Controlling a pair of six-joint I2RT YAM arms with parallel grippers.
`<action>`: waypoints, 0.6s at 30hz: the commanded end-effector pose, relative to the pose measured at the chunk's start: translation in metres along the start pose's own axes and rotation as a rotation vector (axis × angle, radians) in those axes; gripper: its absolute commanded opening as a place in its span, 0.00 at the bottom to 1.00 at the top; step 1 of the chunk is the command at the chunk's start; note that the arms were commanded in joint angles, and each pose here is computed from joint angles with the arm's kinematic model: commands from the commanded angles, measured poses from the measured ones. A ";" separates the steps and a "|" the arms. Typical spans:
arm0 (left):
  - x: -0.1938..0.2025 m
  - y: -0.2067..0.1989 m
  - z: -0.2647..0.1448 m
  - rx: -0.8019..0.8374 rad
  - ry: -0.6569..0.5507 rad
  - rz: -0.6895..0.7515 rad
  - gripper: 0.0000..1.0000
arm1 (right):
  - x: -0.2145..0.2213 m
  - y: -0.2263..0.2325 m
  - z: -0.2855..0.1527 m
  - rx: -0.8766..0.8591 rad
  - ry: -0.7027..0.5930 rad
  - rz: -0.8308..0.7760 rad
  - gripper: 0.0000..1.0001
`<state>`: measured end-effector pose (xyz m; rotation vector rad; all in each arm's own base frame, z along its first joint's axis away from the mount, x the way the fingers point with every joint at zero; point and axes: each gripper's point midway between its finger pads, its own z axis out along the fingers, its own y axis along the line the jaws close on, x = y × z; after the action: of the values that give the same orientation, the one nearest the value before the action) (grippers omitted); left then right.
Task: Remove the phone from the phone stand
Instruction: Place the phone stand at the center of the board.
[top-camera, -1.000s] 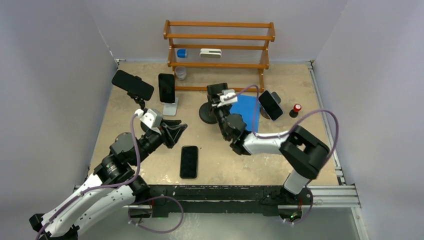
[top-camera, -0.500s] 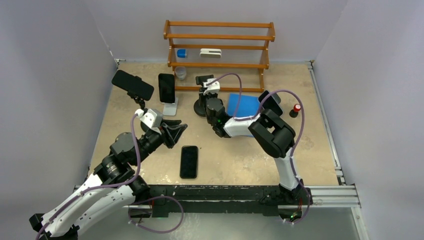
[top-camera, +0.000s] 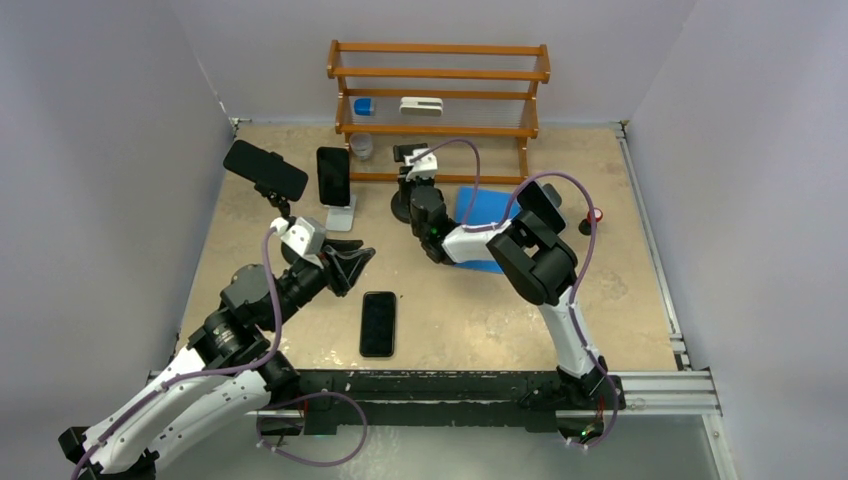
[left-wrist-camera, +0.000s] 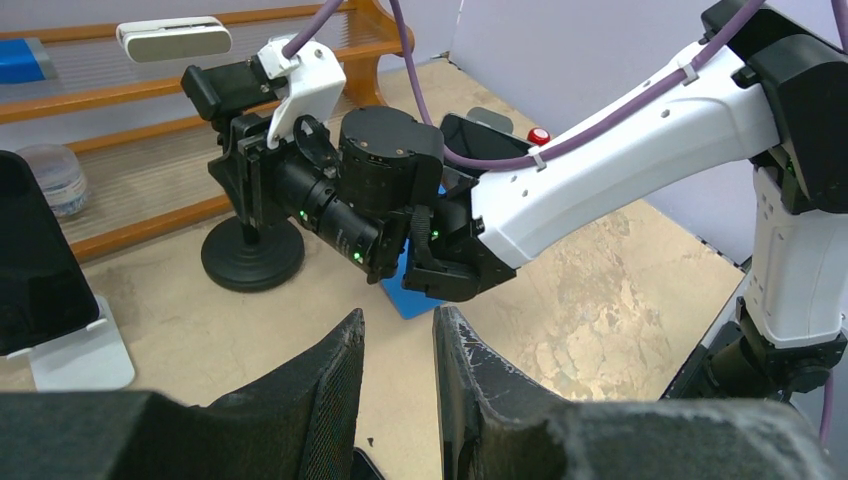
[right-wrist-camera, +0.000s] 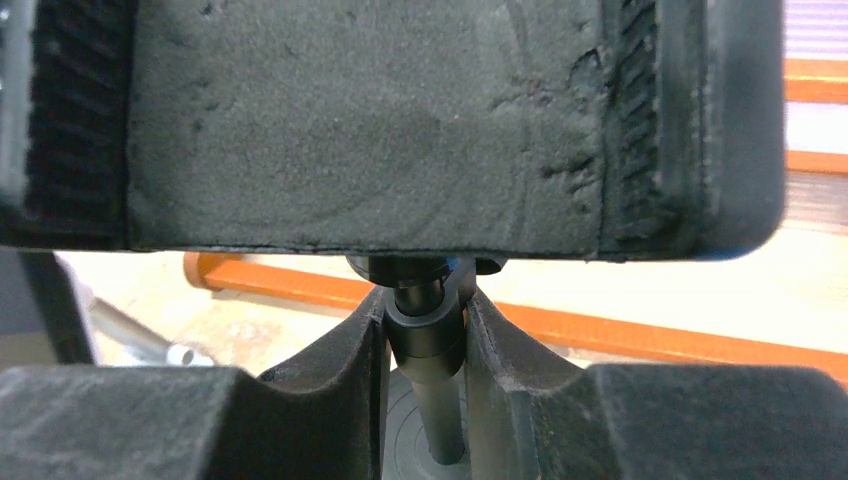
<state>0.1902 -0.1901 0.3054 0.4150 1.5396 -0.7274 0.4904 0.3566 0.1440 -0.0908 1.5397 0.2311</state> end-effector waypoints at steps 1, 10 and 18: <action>-0.012 -0.001 0.001 -0.001 -0.033 0.001 0.29 | -0.061 0.000 0.019 0.010 -0.163 0.058 0.00; -0.015 0.000 -0.001 -0.009 -0.050 -0.010 0.30 | -0.054 -0.003 0.009 -0.003 -0.133 0.092 0.29; -0.017 -0.002 -0.002 0.002 -0.057 -0.012 0.30 | -0.062 0.000 -0.008 -0.058 -0.097 0.123 0.71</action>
<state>0.1904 -0.1890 0.3063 0.4084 1.5373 -0.7250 0.4900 0.3484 0.1468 -0.0833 1.5410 0.2618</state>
